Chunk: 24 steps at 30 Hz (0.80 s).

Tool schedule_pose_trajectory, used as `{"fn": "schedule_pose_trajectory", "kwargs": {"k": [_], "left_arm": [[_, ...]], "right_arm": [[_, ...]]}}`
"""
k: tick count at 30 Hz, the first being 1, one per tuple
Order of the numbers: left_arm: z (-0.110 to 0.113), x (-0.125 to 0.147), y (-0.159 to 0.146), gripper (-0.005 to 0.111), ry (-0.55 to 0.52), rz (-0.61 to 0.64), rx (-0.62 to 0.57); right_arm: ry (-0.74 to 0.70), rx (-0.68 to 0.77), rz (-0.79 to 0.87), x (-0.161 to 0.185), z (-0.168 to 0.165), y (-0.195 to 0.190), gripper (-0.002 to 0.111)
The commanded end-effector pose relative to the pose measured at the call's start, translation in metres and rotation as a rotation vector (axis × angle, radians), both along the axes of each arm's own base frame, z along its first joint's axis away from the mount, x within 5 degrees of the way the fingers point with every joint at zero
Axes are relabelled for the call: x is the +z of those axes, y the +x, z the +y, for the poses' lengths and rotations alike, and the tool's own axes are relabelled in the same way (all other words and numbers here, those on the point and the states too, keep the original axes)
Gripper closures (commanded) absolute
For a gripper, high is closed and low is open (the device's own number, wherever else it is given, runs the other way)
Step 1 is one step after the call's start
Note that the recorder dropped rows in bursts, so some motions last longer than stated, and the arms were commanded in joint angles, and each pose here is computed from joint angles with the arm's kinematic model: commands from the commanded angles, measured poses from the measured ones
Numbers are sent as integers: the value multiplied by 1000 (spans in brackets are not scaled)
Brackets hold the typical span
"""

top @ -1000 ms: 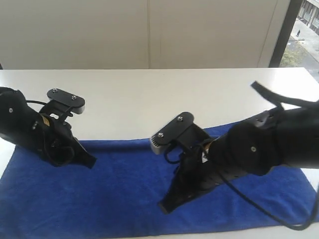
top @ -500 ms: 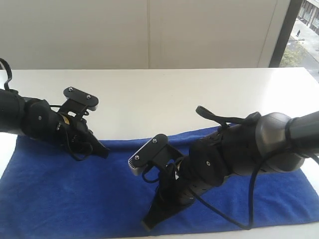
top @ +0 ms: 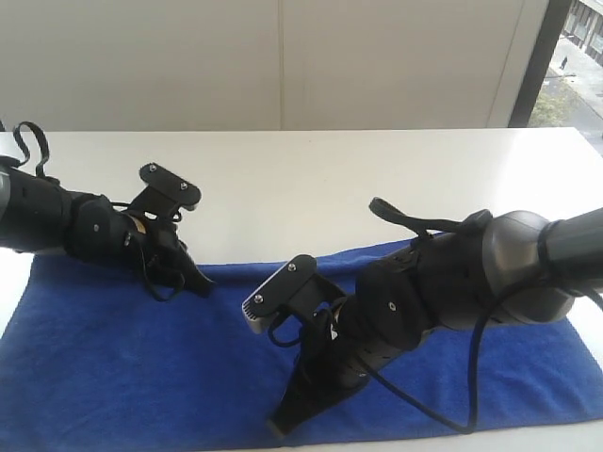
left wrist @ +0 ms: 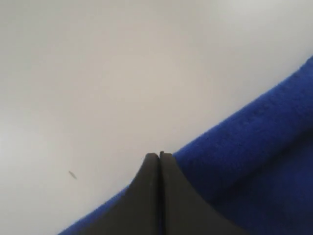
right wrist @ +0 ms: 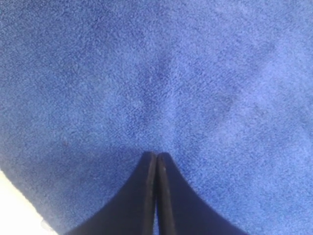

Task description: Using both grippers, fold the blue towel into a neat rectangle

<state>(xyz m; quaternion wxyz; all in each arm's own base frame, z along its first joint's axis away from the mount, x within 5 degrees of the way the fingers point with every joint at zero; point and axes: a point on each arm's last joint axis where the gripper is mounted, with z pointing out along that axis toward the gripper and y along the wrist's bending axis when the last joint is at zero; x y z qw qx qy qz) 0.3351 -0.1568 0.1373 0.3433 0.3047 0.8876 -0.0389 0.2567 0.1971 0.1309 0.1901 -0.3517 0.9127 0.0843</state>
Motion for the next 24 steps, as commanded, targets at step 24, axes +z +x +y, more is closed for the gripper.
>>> {"fn": "schedule_pose_trajectory", "kwargs": {"k": [24], "left_arm": [[30, 27, -46, 107, 18, 427, 59]], "right_arm": [[-33, -252, -267, 97, -86, 100, 108]]}}
